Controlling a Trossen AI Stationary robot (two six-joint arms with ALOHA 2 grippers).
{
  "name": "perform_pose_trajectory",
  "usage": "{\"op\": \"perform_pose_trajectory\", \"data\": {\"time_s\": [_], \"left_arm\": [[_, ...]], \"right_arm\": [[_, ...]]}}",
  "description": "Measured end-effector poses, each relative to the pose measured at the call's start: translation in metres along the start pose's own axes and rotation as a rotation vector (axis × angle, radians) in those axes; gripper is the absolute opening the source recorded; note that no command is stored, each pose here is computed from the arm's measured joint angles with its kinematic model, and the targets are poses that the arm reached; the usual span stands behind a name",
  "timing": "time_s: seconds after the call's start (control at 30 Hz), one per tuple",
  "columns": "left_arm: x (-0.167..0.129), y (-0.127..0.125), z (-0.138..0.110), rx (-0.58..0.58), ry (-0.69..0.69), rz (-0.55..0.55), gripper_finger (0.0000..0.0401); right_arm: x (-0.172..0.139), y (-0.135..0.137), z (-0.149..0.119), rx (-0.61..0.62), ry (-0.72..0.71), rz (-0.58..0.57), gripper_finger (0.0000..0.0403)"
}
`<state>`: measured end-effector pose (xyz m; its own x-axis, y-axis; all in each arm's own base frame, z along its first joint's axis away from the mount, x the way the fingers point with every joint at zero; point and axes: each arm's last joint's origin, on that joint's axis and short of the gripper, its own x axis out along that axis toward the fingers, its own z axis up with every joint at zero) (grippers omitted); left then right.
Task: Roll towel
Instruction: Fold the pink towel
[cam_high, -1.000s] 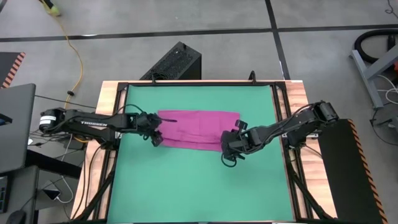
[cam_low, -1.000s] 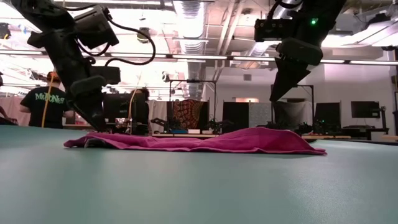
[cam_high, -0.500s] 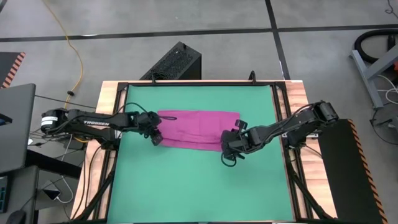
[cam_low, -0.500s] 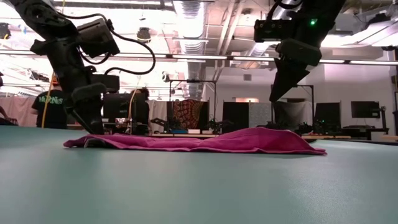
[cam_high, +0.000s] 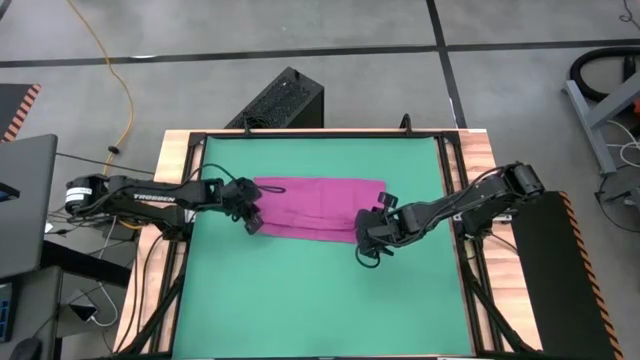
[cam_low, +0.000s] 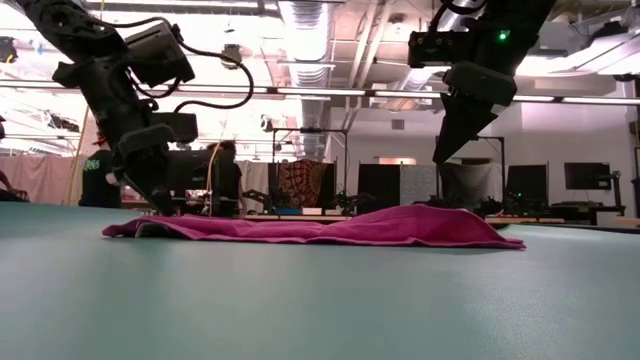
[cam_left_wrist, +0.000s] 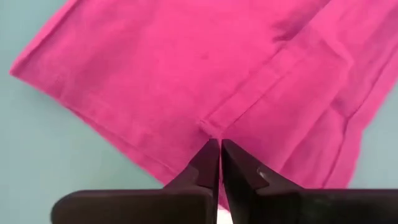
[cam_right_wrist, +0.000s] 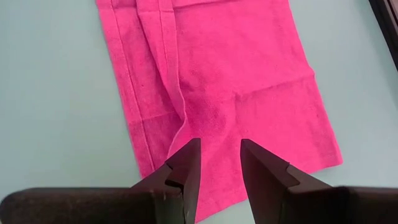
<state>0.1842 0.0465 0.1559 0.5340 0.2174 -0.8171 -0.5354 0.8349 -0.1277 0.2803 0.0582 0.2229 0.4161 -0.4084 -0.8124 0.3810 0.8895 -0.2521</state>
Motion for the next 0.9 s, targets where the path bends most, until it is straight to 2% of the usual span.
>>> {"op": "perform_pose_trajectory", "data": {"time_s": [0.27, 0.7, 0.9], "left_arm": [[-0.008, -0.015, -0.004, 0.06, 0.009, -0.069, 0.0], [-0.015, -0.039, -0.02, 0.136, 0.044, -0.099, 0.0], [-0.017, -0.042, -0.029, 0.159, 0.073, -0.052, 0.0]], "right_arm": [[0.0, 0.0, 0.0, -0.001, 0.002, -0.001, 0.0137], [0.0, 0.0, -0.001, -0.003, 0.004, -0.002, 0.0137], [0.0, 0.0, 0.0, -0.002, 0.002, -0.001, 0.0137]]}}
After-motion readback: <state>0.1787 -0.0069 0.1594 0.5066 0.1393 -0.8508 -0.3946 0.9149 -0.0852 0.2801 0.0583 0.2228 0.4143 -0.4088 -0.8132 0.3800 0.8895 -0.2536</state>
